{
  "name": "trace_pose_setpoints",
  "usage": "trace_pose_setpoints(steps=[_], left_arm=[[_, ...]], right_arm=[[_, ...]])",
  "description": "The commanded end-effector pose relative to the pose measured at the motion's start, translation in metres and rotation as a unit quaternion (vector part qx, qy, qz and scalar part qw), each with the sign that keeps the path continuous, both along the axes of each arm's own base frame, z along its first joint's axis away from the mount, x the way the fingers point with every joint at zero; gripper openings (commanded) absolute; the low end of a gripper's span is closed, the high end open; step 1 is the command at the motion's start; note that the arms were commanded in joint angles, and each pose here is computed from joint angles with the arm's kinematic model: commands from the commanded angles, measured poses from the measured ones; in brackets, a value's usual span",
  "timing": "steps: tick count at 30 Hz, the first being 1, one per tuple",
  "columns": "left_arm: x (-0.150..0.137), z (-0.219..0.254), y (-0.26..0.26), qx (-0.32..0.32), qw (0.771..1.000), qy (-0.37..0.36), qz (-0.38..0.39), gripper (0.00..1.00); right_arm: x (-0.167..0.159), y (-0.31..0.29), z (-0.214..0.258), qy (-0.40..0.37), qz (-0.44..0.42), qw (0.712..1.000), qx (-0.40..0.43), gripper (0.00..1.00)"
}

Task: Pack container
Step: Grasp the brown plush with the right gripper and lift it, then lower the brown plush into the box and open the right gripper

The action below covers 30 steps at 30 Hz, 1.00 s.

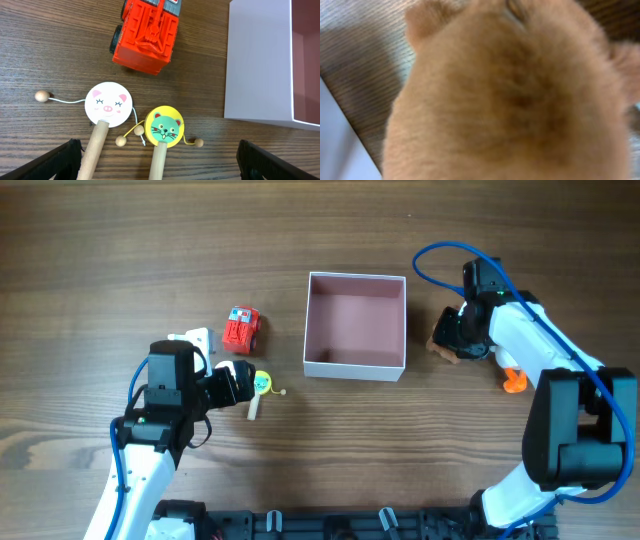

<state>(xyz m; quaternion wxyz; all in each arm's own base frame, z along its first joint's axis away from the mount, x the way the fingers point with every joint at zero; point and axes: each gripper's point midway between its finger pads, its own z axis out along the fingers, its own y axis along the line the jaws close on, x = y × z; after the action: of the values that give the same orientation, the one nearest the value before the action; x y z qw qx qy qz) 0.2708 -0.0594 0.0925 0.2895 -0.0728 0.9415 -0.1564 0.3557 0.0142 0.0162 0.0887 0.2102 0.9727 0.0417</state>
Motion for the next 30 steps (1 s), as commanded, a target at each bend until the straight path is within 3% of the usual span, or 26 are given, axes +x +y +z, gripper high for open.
trace_pose_setpoints(steps=[1, 6, 8, 13, 17, 22, 23, 27, 29, 30], left_arm=[[0.005, 0.008, -0.001, -0.007, 1.0, -0.008, 0.001, 1.0], [0.005, 0.008, -0.001, -0.007, 1.0, -0.008, 0.001, 1.0], [0.005, 0.008, -0.001, -0.007, 1.0, -0.008, 0.001, 1.0], [0.005, 0.008, -0.001, -0.007, 1.0, -0.008, 0.001, 1.0], [0.005, 0.008, -0.001, -0.007, 1.0, -0.008, 0.001, 1.0], [0.005, 0.008, -0.001, -0.007, 1.0, -0.008, 0.001, 1.0], [0.005, 0.008, -0.001, -0.007, 1.0, -0.008, 0.001, 1.0], [0.005, 0.008, -0.001, -0.007, 1.0, -0.008, 0.001, 1.0], [0.005, 0.008, -0.001, -0.007, 1.0, -0.008, 0.001, 1.0], [0.005, 0.008, -0.001, -0.007, 1.0, -0.008, 0.001, 1.0]], right_arm=[[0.013, -0.003, 0.029, -0.039, -0.012, 0.999, -0.005, 0.18], [0.022, 0.026, 0.109, -0.13, 0.047, 0.99, 0.019, 0.14], [0.014, 0.053, 0.147, -0.174, 0.081, 0.98, 0.044, 0.04], [-0.02, 0.137, 0.196, -0.229, 0.181, 0.951, 0.102, 0.04], [-0.019, 0.175, 0.176, -0.223, 0.214, 0.946, 0.1, 0.04], [0.009, 0.203, 0.108, -0.182, 0.22, 0.954, 0.089, 0.06], [0.014, 0.206, 0.093, -0.175, 0.22, 0.956, 0.087, 0.14], [0.026, 0.214, 0.047, -0.149, 0.223, 0.96, 0.084, 0.32], [0.029, 0.221, 0.038, -0.151, 0.24, 0.955, 0.092, 0.39], [0.031, 0.225, 0.04, -0.16, 0.259, 0.948, 0.097, 0.48]])
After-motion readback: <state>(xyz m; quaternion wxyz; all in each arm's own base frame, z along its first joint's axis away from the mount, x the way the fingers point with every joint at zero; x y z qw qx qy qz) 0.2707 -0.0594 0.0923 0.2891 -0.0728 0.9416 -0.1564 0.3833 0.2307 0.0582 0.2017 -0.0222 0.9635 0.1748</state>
